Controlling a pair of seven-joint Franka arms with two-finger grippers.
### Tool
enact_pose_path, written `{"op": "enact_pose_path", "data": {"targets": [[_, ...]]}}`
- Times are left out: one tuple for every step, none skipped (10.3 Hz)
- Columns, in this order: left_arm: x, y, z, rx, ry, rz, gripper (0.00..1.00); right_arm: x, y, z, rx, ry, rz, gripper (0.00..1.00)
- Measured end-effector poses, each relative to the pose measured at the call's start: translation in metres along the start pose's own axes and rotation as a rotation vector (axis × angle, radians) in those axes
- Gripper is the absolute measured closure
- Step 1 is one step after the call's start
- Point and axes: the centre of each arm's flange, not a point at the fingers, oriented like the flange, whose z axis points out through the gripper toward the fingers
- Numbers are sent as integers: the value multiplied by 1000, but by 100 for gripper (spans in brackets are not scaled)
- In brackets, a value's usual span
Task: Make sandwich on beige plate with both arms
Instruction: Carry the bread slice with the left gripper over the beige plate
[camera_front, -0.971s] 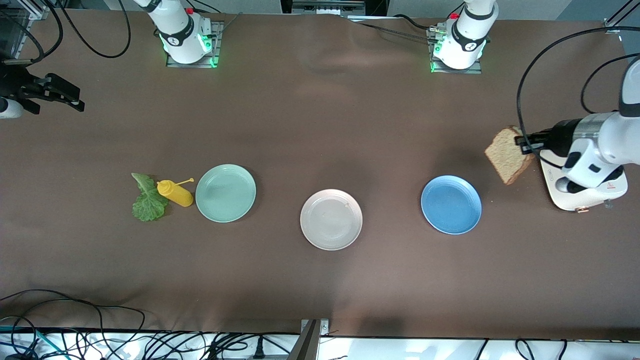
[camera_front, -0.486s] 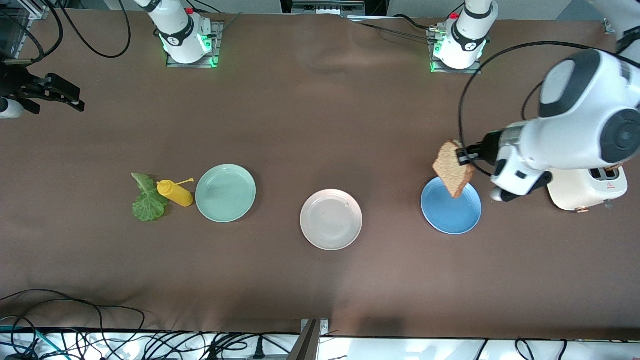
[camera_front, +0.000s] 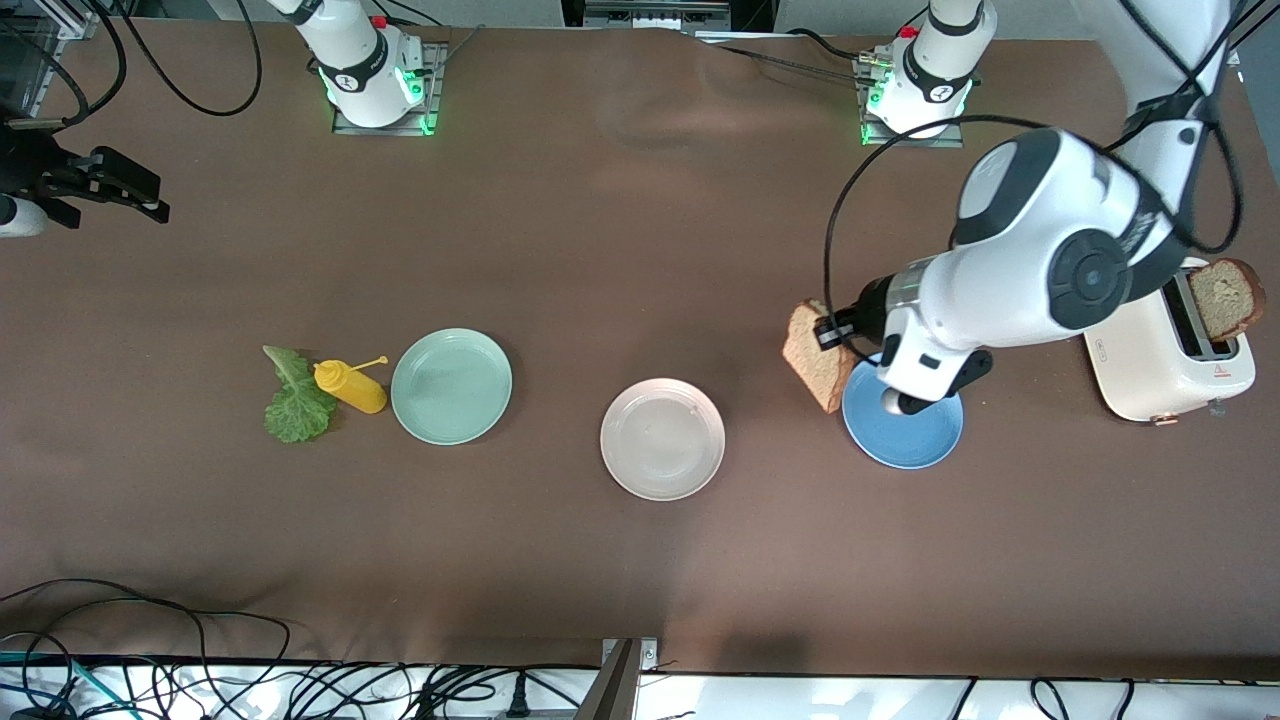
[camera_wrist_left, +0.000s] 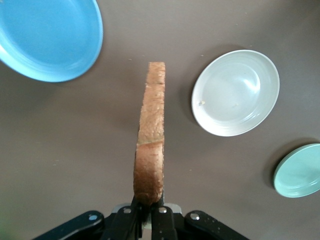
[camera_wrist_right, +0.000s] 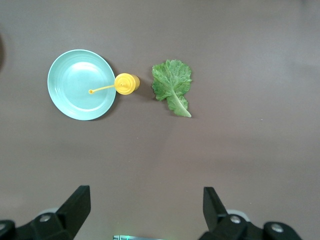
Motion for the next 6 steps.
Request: {"op": "enact_pose_path", "data": {"targets": [[-1,13,13,-41,-8,-22,92,0,0,0,0,0,0,0],[2,23,22,-93,-16,-57,92,0,0,0,0,0,0,0],[7,29,27,-129,-13,-87,92,0,0,0,0,0,0,0],[8,33,31,-150,-5,-96,92,0,0,0,0,0,0,0],[5,40,35,-164,2,-100,92,0,0,0,0,0,0,0],[-2,50,43,-170,4,-93,92,0,0,0,0,0,1,0]]}}
